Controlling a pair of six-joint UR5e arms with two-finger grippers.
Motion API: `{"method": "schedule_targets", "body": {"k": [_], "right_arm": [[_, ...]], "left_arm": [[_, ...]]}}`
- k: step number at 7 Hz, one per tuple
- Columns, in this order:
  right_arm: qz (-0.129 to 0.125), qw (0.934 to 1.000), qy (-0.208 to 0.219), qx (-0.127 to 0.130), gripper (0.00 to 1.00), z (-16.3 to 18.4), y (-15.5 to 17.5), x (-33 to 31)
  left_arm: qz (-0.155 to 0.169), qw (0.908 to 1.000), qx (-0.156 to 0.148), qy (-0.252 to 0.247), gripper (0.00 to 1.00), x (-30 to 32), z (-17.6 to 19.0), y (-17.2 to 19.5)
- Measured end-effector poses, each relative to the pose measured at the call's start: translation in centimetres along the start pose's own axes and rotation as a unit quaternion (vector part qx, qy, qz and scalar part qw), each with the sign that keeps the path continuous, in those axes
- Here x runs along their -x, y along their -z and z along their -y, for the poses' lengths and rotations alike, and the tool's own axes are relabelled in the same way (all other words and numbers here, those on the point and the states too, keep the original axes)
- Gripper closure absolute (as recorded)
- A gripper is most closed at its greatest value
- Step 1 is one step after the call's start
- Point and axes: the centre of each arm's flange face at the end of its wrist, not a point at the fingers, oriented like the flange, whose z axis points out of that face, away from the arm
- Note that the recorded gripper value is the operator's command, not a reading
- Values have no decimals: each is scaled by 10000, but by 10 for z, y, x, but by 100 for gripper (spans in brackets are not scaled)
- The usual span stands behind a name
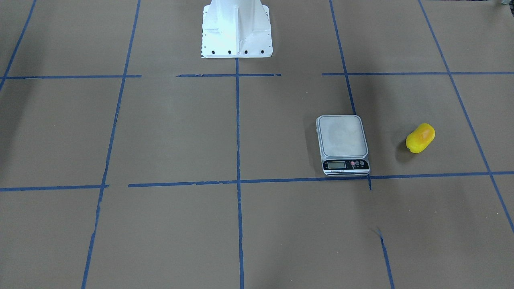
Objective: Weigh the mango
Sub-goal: 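Move the left gripper toward the yellow mango beside the scale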
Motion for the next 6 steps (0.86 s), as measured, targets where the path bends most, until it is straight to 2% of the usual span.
{"method": "schedule_targets", "body": {"k": [2,4,6], "right_arm": [[0,10000,-3,0,0,0,0,0],[0,10000,-5,3,0,0,0,0],[0,10000,-3,0,0,0,0,0]], "left_arm": [[8,9998,-125,-159,0,-6,4,5],[34,9958,-582,-699,0,-23,10,12],[63,9876,-723,-1394,0,-86,16,-12]]}}
